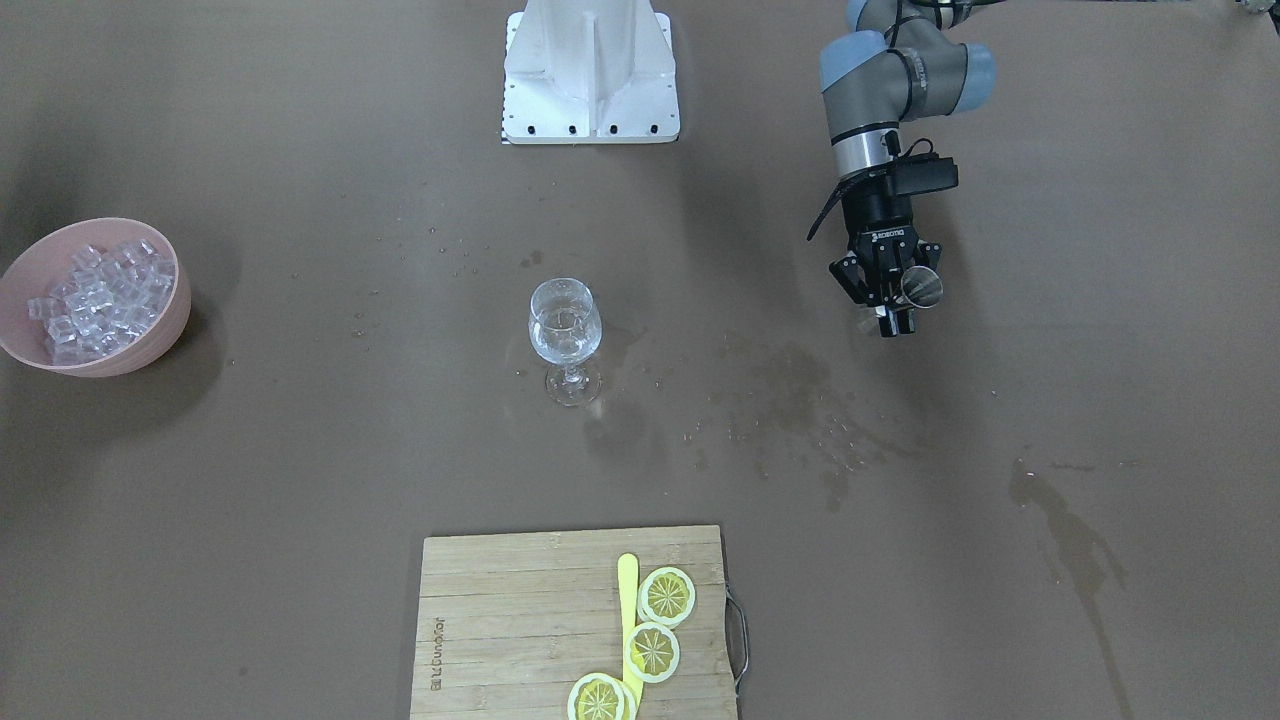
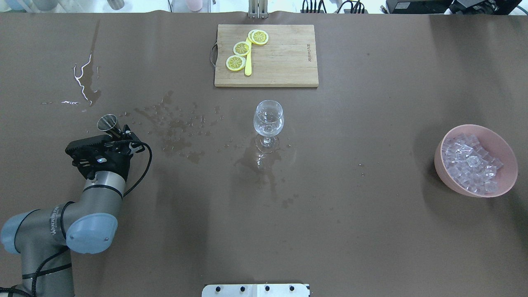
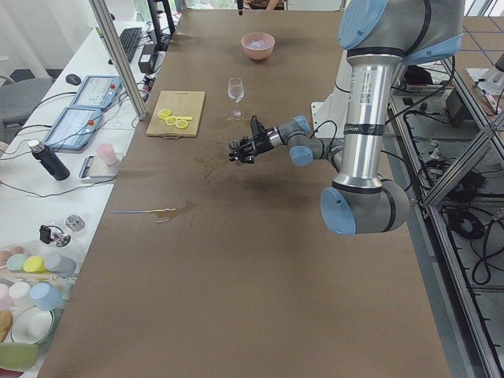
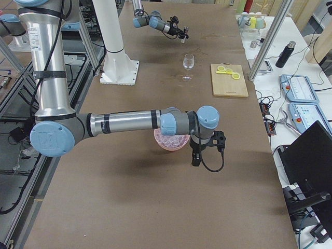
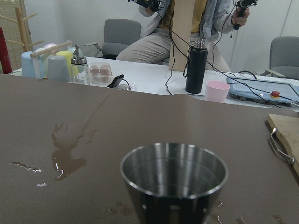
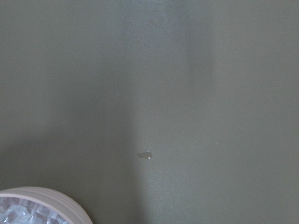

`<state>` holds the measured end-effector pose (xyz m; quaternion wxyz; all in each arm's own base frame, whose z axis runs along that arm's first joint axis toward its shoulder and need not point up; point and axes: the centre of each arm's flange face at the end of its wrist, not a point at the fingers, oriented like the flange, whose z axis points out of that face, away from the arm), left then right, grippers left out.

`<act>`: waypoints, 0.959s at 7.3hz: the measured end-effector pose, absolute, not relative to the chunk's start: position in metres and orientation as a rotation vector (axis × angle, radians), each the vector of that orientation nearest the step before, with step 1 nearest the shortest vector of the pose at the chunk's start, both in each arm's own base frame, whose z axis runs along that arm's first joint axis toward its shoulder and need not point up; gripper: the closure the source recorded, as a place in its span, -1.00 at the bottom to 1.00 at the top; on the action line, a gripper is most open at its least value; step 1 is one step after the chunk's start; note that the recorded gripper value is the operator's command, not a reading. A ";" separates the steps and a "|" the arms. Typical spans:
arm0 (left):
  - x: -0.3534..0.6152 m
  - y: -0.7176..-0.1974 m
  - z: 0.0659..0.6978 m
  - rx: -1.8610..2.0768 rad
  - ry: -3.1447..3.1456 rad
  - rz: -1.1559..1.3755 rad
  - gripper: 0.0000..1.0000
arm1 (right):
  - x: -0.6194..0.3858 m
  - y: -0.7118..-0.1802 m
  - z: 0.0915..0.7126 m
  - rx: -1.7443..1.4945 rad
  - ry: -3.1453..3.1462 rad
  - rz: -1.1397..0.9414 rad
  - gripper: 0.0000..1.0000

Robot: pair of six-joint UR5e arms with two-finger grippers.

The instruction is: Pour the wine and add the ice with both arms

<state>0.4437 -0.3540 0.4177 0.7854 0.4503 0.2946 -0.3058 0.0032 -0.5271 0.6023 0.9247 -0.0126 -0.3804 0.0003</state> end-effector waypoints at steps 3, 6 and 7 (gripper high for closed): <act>0.468 -0.343 0.429 1.013 0.613 -0.646 0.93 | 0.003 -0.528 0.602 -0.025 -0.781 0.000 -1.00; 0.479 -0.333 0.435 1.004 0.630 -0.657 -0.41 | 0.003 -0.528 0.602 -0.026 -0.780 -0.001 -1.00; 0.483 -0.332 0.437 1.004 0.627 -0.654 -0.44 | 0.003 -0.528 0.602 -0.026 -0.780 0.000 -1.00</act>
